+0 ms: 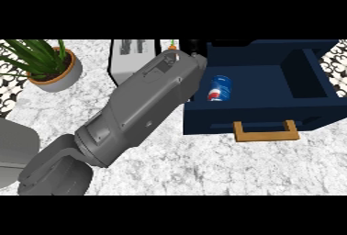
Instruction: Pick up the can, place it into the drawer and close the drawer
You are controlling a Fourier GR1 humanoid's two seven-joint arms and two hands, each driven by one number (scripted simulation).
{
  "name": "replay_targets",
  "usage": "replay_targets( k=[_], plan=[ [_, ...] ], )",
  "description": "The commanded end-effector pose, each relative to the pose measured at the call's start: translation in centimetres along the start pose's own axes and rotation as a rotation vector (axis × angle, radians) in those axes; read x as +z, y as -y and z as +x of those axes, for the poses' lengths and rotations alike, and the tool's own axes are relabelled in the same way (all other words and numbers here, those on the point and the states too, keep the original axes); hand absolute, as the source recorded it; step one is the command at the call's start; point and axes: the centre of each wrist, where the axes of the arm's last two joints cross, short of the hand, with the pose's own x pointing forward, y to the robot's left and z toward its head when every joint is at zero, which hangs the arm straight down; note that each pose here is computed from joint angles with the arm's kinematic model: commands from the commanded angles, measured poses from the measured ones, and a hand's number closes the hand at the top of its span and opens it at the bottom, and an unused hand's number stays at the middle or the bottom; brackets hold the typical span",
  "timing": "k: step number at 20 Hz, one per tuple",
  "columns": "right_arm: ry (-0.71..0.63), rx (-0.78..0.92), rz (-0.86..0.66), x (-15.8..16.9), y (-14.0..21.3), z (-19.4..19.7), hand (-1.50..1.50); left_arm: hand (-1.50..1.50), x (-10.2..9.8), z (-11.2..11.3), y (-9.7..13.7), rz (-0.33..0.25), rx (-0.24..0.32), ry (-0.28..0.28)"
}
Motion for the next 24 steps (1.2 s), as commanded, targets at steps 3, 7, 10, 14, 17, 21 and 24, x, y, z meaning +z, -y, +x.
replay_targets(
  k=[3, 7, 10, 14, 17, 21, 24],
  plan=[
    [0.007, 0.163, 0.05, -3.5, -3.4, -1.1, -1.5, -1.5, 0.6, -1.2, -0.5, -0.018, 0.021, -0.03],
    [0.019, 0.221, 0.066, -6.7, -6.2, -2.5, -1.5, -1.5, -0.7, 1.3, -0.4, -0.019, 0.031, -0.047],
    [0.042, 0.286, 0.079, -8.1, -8.7, -2.9, -1.5, -1.5, -1.2, 0.3, -1.8, -0.002, -0.011, -0.026],
    [0.04, 0.389, 0.134, -10.5, -9.4, -3.5, -1.5, -1.5, -1.1, 2.6, -1.4, 0.022, -0.005, -0.041],
    [0.074, 0.451, 0.188, -11.7, -13.3, -4.3, -1.5, -1.5, -0.4, 0.5, -1.9, 0.019, -0.008, -0.036],
    [0.059, 0.568, 0.242, -14.7, -14.2, -6.4, -1.5, -1.5, -0.4, 1.4, -2.8, 0.024, -0.033, -0.035],
    [0.047, 0.661, 0.291, -15.3, -16.4, -7.8, -1.5, -1.5, -1.6, 2.7, -4.2, 0.046, -0.03, -0.034]
  ],
)
